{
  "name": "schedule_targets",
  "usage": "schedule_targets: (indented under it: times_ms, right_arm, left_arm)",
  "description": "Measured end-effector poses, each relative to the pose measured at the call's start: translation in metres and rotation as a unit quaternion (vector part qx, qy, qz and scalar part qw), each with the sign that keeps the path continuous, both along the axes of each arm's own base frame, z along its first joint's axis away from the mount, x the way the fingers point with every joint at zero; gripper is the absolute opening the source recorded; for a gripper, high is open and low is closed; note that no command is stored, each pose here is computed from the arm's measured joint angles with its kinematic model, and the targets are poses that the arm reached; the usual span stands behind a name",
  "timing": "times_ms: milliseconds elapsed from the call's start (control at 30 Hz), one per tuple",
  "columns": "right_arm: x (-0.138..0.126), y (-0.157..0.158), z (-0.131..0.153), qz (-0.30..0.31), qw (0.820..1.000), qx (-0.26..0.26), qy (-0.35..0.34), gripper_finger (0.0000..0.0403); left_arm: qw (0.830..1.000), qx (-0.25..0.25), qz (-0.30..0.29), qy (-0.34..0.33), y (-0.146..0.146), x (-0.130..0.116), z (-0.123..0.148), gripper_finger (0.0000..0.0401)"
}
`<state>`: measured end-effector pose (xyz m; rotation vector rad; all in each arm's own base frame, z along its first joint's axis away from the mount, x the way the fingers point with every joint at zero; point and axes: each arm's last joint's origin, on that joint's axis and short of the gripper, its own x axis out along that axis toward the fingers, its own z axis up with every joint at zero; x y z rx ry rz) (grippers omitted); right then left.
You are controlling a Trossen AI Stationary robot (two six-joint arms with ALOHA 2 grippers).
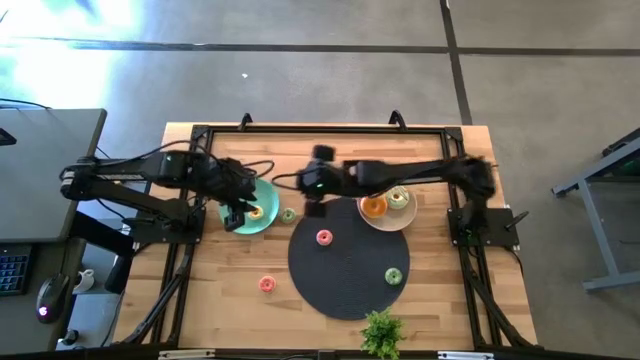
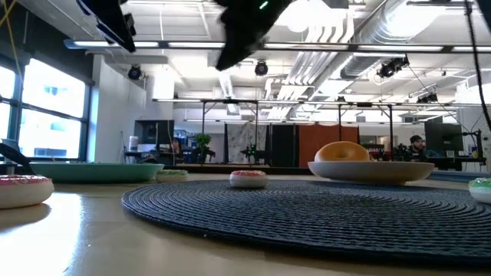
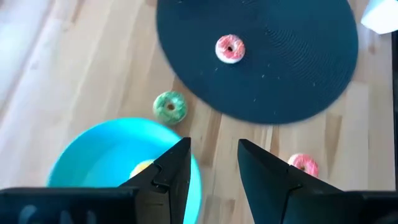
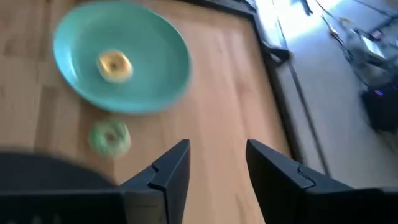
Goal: Pick & Place donuts
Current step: Put the top small green donut on the light green plate
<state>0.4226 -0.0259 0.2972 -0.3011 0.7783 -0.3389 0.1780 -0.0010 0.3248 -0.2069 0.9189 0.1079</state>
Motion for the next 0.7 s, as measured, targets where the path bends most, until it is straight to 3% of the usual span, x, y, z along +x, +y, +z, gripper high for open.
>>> schedule_targets:
  times_ms: [200,333,500,700]
  right_arm:
    - [-0.066,-0.006,0.056,-0.071,0.997,0.028,0.016,0.014]
    - [-0.096,-0.008,0.08,-0.1,0.994,0.051,-0.002,0.0138]
    - [-0.111,-0.007,0.092,-0.107,0.992,0.057,-0.016,0.0138]
    - [-0.11,-0.006,0.091,-0.096,0.993,0.063,-0.014,0.0138]
  left_arm:
    - [0.998,0.001,-0.019,-0.064,-0.008,0.026,-0.056,0.0131]
    - [0.994,0.036,-0.033,-0.098,-0.008,0.043,-0.096,0.0131]
    - [0.991,0.086,-0.083,-0.057,-0.008,0.06,-0.126,0.0131]
    - [0.987,0.108,-0.122,0.007,-0.009,0.086,-0.147,0.0131]
